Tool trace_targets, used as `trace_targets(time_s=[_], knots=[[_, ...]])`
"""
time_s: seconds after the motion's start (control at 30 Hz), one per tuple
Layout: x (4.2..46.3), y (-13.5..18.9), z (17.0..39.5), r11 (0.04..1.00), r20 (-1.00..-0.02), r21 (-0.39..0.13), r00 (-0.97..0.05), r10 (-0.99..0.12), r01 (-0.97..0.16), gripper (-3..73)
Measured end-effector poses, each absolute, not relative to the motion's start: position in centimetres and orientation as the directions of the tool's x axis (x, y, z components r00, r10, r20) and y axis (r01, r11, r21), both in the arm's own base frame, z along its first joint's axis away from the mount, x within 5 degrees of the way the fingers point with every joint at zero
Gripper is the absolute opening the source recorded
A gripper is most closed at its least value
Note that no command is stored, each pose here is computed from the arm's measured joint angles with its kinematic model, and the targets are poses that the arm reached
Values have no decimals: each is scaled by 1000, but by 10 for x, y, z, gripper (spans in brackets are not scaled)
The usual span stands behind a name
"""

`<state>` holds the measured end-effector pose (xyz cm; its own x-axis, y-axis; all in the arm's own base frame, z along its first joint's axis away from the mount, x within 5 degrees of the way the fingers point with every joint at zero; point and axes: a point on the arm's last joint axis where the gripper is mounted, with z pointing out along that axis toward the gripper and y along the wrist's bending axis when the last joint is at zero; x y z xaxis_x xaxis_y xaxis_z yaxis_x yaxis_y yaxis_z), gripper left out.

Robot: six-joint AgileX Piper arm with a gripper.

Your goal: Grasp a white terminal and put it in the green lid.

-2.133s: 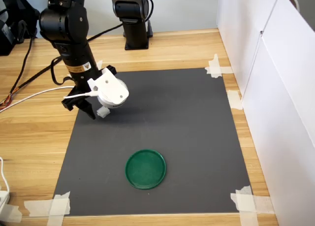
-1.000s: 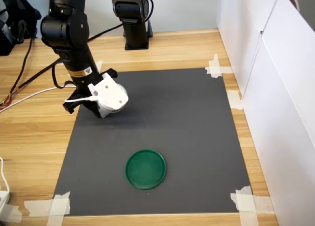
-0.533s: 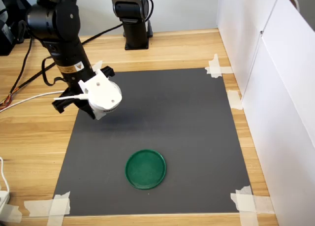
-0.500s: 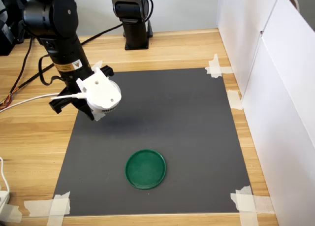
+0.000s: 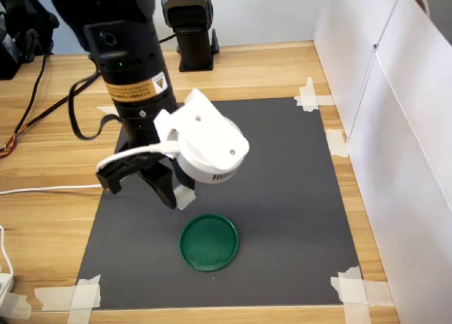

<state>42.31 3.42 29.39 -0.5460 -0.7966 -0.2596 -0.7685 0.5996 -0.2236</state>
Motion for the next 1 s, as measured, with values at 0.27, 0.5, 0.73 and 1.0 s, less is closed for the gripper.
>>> trace_targets(time_s=[0.27,0.5,0.73,1.0], knots=[[444,44,244,653,-205,-147,-623,-755,-743,300],[452,44,217,655,-173,-126,-634,-754,-745,300],[455,44,210,610,-164,-136,-590,-791,-780,300],[456,46,205,588,-172,-123,-566,-806,-800,459]])
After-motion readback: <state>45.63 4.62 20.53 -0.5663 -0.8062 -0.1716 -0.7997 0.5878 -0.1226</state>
